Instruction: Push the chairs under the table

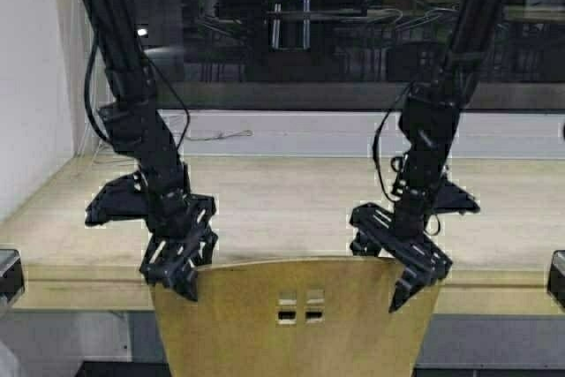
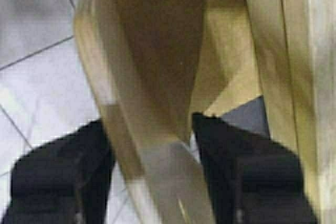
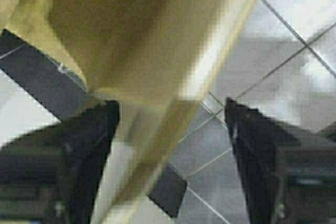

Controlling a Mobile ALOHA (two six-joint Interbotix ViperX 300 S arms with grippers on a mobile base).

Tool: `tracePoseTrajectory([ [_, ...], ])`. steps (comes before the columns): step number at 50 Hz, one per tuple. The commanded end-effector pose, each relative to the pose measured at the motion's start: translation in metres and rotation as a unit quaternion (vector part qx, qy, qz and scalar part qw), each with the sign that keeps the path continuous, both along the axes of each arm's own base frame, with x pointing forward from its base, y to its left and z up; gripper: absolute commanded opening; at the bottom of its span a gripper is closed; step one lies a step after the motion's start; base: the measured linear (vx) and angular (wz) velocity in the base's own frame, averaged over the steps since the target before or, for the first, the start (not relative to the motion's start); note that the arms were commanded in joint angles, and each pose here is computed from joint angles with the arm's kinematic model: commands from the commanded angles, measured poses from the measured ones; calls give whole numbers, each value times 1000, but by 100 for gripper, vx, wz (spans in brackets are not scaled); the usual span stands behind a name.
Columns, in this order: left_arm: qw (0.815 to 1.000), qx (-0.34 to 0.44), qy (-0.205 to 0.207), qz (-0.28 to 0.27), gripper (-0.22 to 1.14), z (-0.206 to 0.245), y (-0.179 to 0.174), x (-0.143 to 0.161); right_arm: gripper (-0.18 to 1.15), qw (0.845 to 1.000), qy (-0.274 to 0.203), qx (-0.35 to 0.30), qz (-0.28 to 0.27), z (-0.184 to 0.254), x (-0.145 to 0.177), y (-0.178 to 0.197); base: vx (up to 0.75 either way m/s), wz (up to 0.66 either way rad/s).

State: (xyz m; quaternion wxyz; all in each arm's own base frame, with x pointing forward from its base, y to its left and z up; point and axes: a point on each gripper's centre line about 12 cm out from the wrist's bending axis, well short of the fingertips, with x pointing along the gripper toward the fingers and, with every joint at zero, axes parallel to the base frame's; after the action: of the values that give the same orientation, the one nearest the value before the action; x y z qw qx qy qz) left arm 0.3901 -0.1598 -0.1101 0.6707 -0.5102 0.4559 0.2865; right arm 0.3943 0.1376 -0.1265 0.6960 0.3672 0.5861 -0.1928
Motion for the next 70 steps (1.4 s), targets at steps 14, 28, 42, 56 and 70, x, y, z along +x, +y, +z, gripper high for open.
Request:
tracePoseTrajectory([
  [14,997,-43,-56,19,81,93,-1,3,93,998,-46,31,-20,95,11,-19,-1,0],
  [28,993,-56,-102,18,81,147,4,-6,93,994,-93,49,-4,160,17,-21,0,0],
  [42,946,68,-192,-251,81,213,2,-18,93,962,-195,-47,185,214,18,-25,-1,0],
  [56,823,218,-265,-453,81,260,10,-43,93,895,-275,-148,318,247,1,-34,-6,9],
  [70,735,291,-247,-560,80,249,18,-60,93,863,-319,-171,352,285,-9,-29,-10,25],
])
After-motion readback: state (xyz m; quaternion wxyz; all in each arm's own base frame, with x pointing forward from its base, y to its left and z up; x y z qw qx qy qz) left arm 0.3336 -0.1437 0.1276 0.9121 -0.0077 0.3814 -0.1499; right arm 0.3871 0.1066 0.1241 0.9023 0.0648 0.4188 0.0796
